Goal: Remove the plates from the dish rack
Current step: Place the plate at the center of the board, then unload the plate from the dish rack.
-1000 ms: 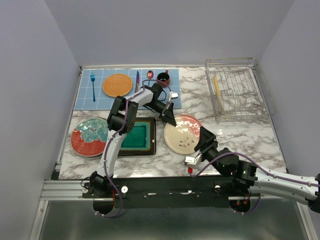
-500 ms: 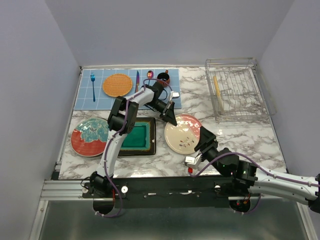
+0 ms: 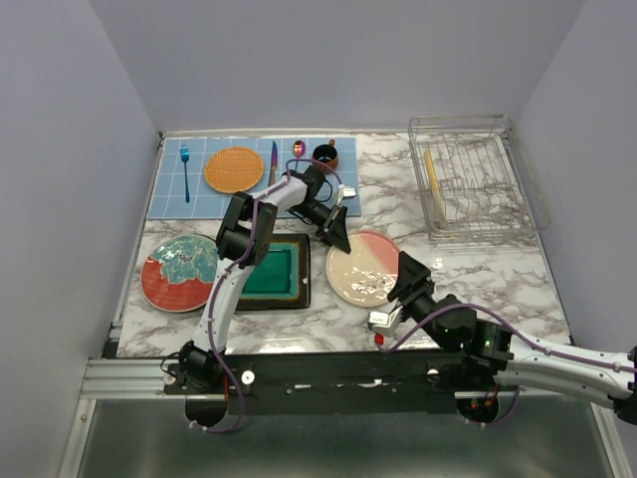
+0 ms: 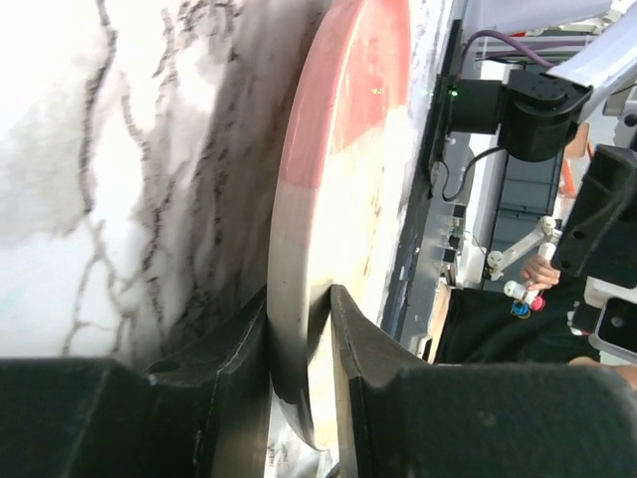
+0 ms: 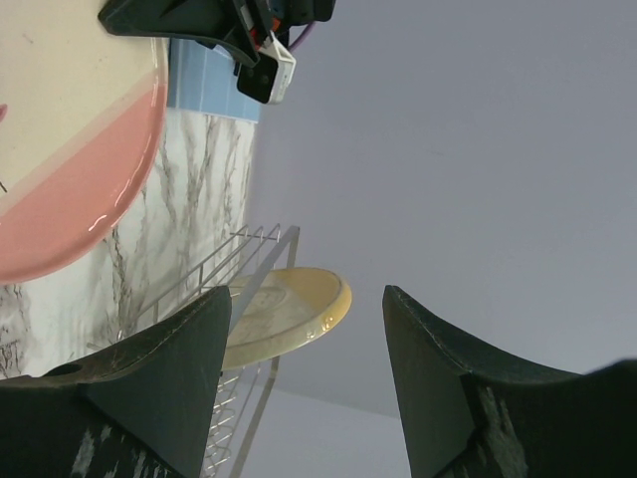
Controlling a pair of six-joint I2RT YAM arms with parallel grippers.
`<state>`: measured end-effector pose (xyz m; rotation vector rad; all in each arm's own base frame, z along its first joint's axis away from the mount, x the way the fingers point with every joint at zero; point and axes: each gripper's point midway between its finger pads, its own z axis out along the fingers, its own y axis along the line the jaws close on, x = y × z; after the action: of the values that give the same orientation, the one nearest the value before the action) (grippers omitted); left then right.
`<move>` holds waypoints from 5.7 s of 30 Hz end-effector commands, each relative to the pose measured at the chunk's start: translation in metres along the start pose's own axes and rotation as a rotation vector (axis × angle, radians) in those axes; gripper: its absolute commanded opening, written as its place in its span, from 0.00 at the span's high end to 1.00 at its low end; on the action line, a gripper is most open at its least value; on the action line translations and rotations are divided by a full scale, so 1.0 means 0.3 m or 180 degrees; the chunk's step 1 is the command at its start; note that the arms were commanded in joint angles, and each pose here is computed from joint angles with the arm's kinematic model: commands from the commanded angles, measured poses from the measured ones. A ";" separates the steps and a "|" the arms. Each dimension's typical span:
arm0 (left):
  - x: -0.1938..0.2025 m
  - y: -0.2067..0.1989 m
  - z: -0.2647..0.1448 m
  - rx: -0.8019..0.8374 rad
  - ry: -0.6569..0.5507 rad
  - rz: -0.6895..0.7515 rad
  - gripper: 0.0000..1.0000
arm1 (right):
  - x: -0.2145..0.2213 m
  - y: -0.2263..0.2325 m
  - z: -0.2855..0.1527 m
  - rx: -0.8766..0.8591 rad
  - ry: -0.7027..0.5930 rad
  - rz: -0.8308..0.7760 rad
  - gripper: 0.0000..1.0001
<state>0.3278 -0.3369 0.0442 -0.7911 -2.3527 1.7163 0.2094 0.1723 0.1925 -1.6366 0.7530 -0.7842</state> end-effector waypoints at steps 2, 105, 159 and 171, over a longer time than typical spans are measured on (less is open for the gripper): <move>-0.026 0.067 -0.008 -0.0273 -0.0010 0.0276 0.60 | -0.006 0.020 -0.001 -0.0051 -0.0052 -0.0039 0.30; -0.102 -0.407 -0.345 -0.2370 -0.0850 0.2024 0.43 | 0.467 -0.543 0.124 0.0065 0.1095 0.3440 0.35; -0.082 -0.341 -0.414 -0.2328 -0.0951 0.1921 0.22 | 0.629 0.020 0.335 -0.0335 0.1572 0.4650 0.32; -0.070 -0.333 -0.413 -0.2314 -0.0920 0.1903 0.22 | 0.662 0.051 0.365 -0.0394 0.1634 0.4694 0.49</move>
<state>0.3655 -0.2641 0.1768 -1.5353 -3.2564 1.0744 0.4049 0.0679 0.1764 -0.5642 2.0346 -0.0390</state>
